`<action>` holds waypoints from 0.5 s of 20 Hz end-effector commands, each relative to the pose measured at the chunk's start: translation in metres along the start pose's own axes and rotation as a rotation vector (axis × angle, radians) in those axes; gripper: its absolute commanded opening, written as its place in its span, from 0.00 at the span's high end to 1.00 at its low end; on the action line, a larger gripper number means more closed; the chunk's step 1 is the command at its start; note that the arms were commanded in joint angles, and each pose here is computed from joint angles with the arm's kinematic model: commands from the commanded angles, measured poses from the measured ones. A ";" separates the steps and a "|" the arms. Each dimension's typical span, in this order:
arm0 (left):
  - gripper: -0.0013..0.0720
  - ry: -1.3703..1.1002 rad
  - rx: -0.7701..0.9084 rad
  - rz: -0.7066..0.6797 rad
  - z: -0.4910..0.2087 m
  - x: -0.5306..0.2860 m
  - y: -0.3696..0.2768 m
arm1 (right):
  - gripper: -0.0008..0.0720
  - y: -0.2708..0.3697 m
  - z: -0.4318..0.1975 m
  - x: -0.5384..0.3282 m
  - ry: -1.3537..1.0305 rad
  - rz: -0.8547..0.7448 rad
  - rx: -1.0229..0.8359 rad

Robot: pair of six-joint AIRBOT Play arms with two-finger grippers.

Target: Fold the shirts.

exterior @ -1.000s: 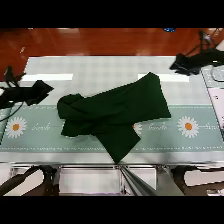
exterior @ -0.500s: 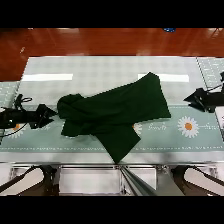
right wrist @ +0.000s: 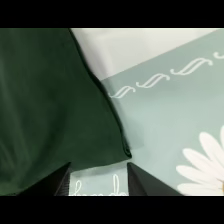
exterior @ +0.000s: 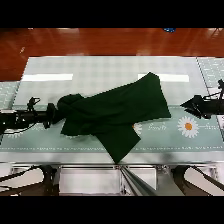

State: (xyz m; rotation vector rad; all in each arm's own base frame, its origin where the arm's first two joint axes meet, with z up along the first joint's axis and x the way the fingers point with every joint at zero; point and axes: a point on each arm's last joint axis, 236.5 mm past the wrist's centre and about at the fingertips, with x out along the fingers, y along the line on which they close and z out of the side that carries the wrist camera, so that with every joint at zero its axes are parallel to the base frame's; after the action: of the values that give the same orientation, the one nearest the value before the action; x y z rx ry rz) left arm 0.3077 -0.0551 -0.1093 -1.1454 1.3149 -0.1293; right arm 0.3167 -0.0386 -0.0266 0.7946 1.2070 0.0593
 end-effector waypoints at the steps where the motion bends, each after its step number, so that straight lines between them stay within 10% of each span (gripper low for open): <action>1: 0.95 -0.002 0.041 -0.015 0.001 0.007 -0.007 | 0.43 -0.015 -0.004 0.001 0.013 -0.057 -0.004; 10: 0.95 0.014 0.118 -0.069 0.003 -0.008 -0.038 | 0.43 -0.038 -0.016 0.044 0.146 -0.028 0.166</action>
State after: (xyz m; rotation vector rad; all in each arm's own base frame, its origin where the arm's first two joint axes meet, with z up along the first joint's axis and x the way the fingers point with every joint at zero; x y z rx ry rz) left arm 0.3227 -0.0643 -0.0907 -1.1005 1.2795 -0.2259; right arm 0.3058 -0.0421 -0.0747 0.8871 1.3500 -0.0070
